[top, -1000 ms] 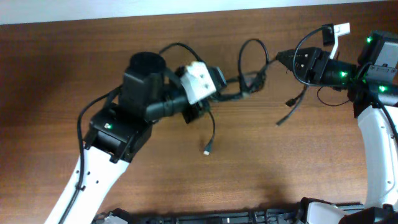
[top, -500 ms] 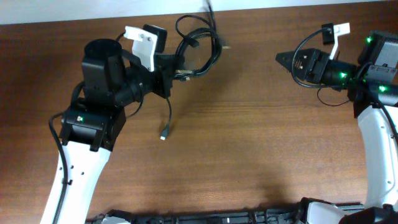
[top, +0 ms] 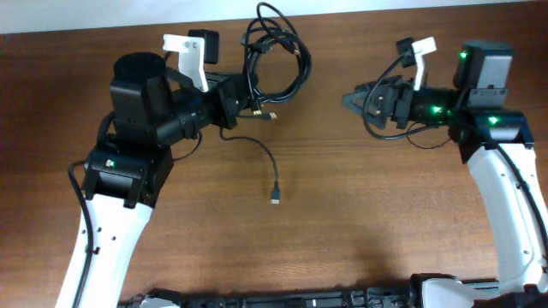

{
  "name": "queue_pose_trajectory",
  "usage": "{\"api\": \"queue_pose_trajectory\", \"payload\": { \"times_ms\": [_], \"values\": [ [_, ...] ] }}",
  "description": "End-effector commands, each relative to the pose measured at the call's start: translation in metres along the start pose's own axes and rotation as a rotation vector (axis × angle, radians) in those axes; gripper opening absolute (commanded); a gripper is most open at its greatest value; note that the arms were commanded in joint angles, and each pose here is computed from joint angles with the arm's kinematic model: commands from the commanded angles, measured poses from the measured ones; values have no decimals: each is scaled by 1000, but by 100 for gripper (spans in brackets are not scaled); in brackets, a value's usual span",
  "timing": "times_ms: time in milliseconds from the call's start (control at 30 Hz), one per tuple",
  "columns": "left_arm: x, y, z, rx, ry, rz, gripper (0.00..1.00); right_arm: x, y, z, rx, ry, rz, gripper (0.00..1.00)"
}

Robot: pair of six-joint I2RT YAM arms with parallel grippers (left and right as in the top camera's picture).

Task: Untangle cables

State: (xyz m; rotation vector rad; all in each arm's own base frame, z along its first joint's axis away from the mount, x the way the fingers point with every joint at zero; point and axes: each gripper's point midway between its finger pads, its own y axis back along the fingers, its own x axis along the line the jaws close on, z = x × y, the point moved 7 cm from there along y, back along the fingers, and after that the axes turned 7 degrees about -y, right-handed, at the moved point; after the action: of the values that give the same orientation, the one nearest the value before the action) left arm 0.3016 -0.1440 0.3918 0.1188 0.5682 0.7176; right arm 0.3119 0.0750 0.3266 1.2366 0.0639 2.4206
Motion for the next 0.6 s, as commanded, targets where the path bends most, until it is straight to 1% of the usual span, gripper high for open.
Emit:
{"api": "queue_pose_trajectory", "payload": {
  "times_ms": [0, 67, 233, 333, 433, 567],
  "values": [
    [-28, 12, 7, -12, -108, -205, 0, 8, 1, 4, -12, 26, 10, 86],
    [-29, 12, 6, -10, -108, -215, 0, 9, 1, 6, -17, 0, 19, 86],
    [-30, 12, 12, -41, -136, -221, 0, 20, 2, 4, 15, 5, 125, 86],
    [-28, 12, 17, -74, -152, -189, 0, 26, 2, 2, 38, -3, 184, 86],
    [-24, 11, 20, -91, -126, -151, 0, 31, 3, 0, 57, 0, 233, 86],
    [-27, 3, 19, -81, -95, -174, 0, 36, -3, -1, 72, 20, 251, 86]
  ]
}}
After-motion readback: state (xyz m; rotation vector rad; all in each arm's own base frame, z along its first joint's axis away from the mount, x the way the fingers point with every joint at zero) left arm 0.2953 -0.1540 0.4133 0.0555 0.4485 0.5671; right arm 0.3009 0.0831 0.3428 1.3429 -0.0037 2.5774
